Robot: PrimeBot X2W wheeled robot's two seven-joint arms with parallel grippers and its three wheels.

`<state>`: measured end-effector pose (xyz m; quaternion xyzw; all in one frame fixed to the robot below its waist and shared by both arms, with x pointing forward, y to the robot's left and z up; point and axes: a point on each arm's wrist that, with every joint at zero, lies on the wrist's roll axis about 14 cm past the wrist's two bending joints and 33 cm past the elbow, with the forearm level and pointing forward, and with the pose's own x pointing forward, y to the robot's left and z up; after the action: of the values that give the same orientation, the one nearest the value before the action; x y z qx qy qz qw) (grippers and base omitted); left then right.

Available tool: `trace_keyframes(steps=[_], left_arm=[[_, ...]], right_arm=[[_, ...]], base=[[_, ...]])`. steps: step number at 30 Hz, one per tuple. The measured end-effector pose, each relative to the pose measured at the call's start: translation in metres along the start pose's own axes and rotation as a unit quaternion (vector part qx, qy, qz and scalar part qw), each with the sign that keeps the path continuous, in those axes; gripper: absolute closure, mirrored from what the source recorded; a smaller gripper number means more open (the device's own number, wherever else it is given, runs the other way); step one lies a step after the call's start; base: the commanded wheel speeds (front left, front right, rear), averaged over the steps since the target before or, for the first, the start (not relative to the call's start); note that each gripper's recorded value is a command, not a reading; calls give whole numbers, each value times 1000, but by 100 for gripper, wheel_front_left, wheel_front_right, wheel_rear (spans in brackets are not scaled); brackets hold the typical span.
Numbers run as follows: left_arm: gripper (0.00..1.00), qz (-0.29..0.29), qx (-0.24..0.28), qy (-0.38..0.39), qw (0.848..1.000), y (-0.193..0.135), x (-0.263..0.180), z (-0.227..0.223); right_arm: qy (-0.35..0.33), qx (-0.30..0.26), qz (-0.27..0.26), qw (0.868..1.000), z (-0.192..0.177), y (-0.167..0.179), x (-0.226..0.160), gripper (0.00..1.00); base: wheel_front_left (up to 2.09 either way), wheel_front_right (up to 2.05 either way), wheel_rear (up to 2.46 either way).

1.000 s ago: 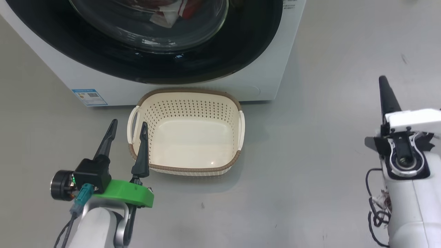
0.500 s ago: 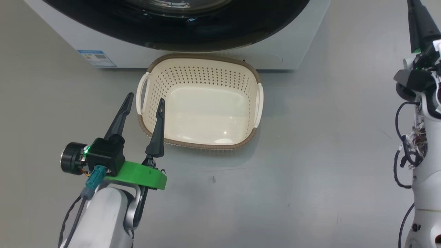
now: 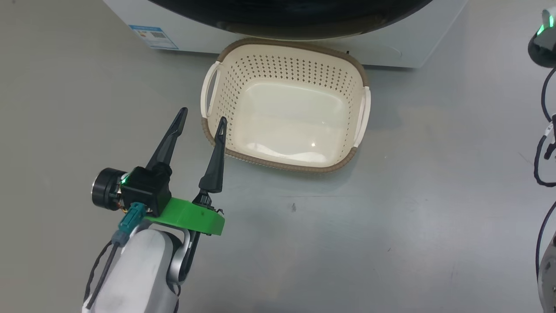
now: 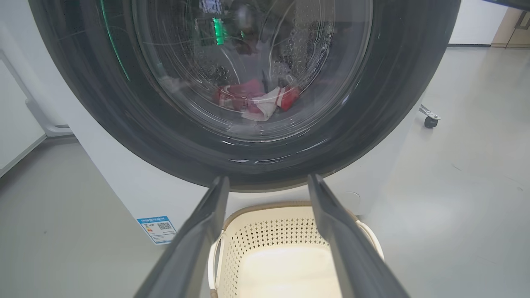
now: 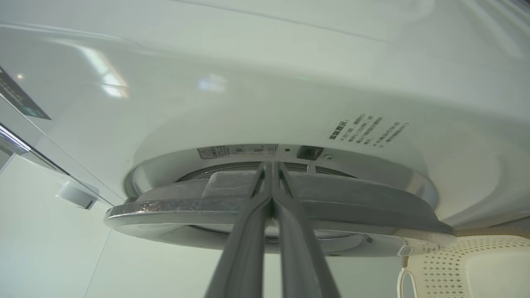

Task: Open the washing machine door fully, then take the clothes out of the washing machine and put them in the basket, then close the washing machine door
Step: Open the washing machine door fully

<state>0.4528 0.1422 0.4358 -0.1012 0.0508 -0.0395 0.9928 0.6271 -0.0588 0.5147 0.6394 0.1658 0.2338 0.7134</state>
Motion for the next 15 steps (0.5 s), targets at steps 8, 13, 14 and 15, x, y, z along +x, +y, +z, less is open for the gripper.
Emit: trace_keyframes(steps=[8,13,14,15], left_arm=[[0,28,-4,-5,1000,16,3,3],[0,27,0,-4,1000,17,6,2],[0,27,0,-3,1000,16,6,1],[0,27,0,-3,1000,16,6,1]], right_arm=[[54,-1,-1,999,-13,-1,28,100],[75,-1,2,997,-17,0,42,100],[79,-1,3,997,-18,0,44,100],[79,-1,3,997,-18,0,44,100]], base=[[0,0,0],[0,0,0],[0,0,0],[0,0,0]])
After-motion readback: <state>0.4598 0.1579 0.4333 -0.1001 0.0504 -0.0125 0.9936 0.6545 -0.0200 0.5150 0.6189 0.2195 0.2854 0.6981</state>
